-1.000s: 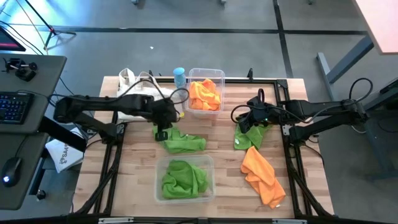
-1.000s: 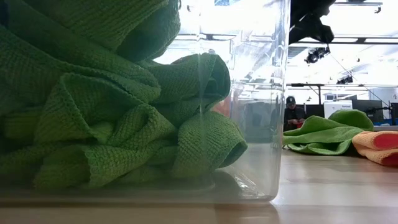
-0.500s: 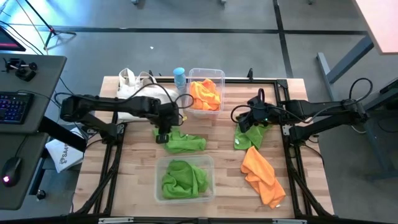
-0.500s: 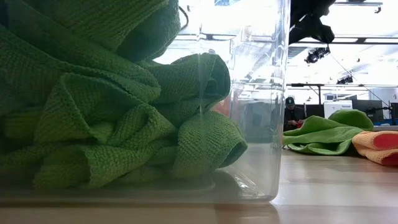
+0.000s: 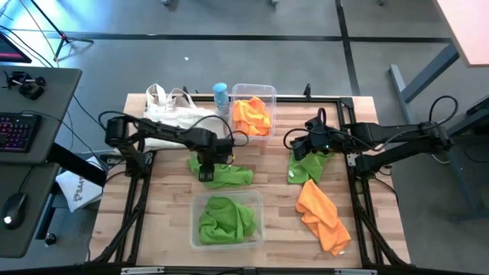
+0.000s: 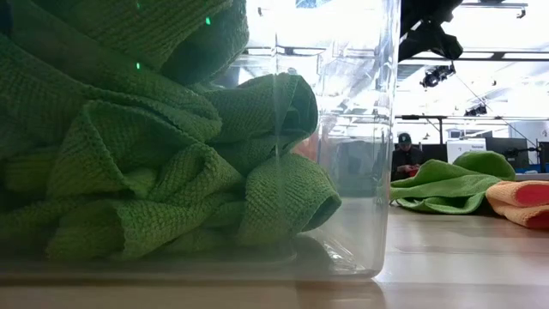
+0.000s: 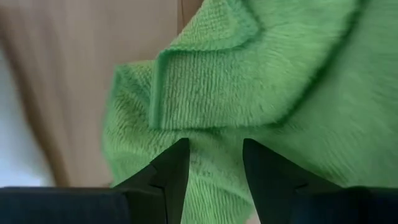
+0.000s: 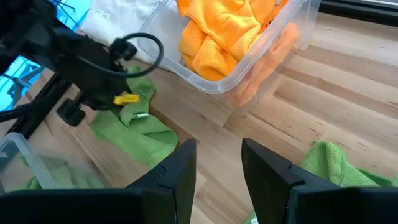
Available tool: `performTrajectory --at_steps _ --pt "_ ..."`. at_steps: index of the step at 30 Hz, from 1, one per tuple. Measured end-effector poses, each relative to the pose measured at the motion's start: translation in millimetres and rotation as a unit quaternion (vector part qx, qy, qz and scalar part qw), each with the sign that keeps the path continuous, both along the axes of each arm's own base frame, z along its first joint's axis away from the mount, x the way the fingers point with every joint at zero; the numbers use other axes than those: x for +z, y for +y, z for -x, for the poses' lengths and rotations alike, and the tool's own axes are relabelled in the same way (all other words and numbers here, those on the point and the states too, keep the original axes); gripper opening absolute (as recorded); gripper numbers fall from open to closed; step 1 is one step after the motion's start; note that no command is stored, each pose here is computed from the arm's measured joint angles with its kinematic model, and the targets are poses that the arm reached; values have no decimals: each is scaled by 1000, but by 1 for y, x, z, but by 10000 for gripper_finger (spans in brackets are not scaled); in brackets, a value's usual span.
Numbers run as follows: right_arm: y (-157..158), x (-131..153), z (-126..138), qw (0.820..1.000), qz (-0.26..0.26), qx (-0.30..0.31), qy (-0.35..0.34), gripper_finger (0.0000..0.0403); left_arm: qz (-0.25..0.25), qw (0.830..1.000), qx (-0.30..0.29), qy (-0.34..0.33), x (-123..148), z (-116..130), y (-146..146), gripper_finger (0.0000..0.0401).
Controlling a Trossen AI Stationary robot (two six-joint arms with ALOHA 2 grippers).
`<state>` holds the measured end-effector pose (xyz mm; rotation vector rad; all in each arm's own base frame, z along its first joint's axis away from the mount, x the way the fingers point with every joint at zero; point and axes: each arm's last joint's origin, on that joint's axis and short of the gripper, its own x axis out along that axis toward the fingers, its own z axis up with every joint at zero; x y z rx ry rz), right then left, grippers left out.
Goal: Sort microfiber towel by color & place in baskets
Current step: Put the green microfiber cloth into the bottom transparent bin
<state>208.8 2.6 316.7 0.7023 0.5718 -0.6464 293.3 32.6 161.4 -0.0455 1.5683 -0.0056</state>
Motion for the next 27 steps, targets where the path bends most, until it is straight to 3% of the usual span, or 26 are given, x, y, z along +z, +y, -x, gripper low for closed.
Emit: performTrajectory --at_steps 7,13,15,23,27 --pt "0 0 0 1000 13 14 8 122 -7 1000 7 26 -27 -9 2 131" --pt "0 0 0 999 31 39 19 122 -9 1000 18 20 -27 -11 3 19" --pt "1 0 0 998 33 49 23 122 -8 999 32 12 -23 -9 4 11" --pt "2 -2 1 994 41 94 40 122 -11 994 98 -55 40 16 -2 1" --pt "2 -2 1 992 51 106 50 122 -2 981 137 -140 85 36 -11 1"
